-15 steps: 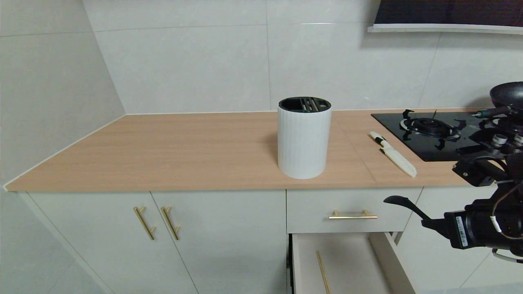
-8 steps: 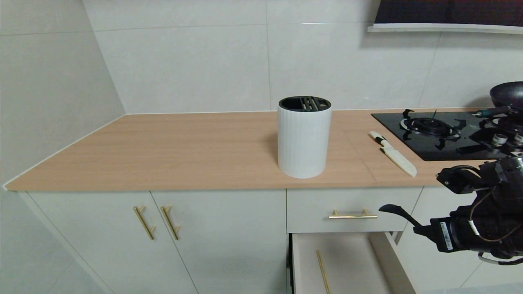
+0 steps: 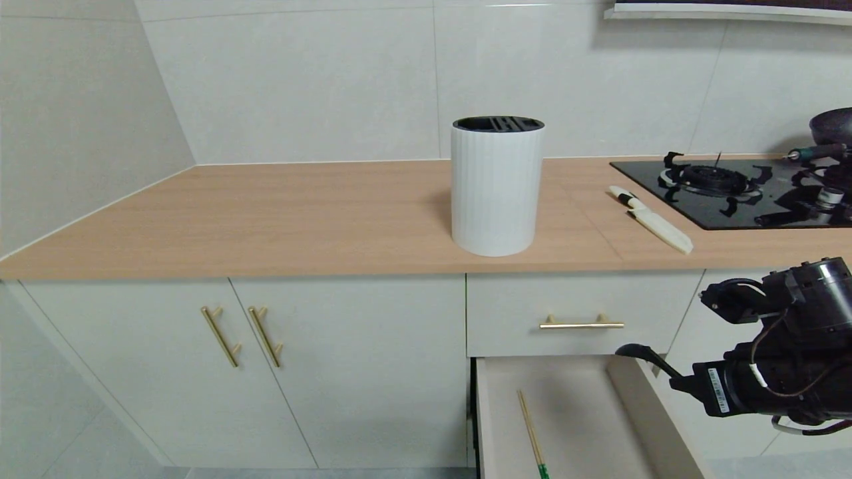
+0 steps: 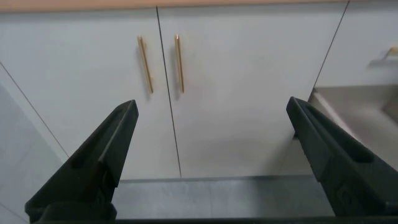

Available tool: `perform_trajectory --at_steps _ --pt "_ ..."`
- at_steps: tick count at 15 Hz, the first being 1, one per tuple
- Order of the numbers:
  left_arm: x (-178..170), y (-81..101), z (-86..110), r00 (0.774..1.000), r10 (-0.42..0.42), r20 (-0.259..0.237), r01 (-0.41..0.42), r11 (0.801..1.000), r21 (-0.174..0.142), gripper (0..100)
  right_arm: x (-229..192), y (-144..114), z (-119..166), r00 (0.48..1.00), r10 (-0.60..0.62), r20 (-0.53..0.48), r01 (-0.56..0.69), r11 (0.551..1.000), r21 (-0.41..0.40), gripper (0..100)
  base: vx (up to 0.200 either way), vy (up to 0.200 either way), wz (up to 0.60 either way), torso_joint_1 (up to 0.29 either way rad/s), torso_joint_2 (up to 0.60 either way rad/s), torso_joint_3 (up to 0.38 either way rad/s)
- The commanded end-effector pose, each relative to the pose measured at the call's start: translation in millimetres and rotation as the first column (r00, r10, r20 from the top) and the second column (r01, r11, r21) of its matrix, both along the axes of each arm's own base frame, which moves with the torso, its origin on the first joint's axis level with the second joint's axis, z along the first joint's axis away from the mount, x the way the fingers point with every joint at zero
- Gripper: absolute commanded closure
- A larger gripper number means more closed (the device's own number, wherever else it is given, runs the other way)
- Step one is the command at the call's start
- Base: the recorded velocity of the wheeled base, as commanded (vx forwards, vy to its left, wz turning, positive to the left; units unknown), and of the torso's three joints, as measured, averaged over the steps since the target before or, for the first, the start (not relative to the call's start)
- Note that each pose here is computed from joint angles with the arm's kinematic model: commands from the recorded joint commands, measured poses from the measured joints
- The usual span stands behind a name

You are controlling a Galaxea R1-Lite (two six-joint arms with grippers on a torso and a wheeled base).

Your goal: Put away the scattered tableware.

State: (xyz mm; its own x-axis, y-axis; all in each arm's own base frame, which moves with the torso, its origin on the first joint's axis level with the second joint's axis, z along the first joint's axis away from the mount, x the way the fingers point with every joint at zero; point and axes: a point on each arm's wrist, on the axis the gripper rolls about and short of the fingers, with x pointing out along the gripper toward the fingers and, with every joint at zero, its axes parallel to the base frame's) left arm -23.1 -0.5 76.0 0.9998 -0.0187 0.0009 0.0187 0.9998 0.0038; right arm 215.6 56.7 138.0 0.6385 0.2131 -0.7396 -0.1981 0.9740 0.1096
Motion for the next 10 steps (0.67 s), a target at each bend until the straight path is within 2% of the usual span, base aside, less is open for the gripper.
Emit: perform_trajectory --at_steps 1,10 --pt "0.1 0.0 -0.1 1.0 0.0 -0.002 0.0 1.0 0.001 0 1.1 0.4 -1.9 1.0 0.001 -0.008 -0.001 1.0 -0.002 100 0.0 0.0 0.0 -0.178 0.48 0.3" --pt "0.1 0.0 0.1 1.0 0.0 -0.001 0.0 1.0 0.001 0 0.3 0.2 -6.1 1.0 0.003 -0.026 -0.004 1.0 -0.008 100 0.0 0.0 0.0 -0.136 0.46 0.317"
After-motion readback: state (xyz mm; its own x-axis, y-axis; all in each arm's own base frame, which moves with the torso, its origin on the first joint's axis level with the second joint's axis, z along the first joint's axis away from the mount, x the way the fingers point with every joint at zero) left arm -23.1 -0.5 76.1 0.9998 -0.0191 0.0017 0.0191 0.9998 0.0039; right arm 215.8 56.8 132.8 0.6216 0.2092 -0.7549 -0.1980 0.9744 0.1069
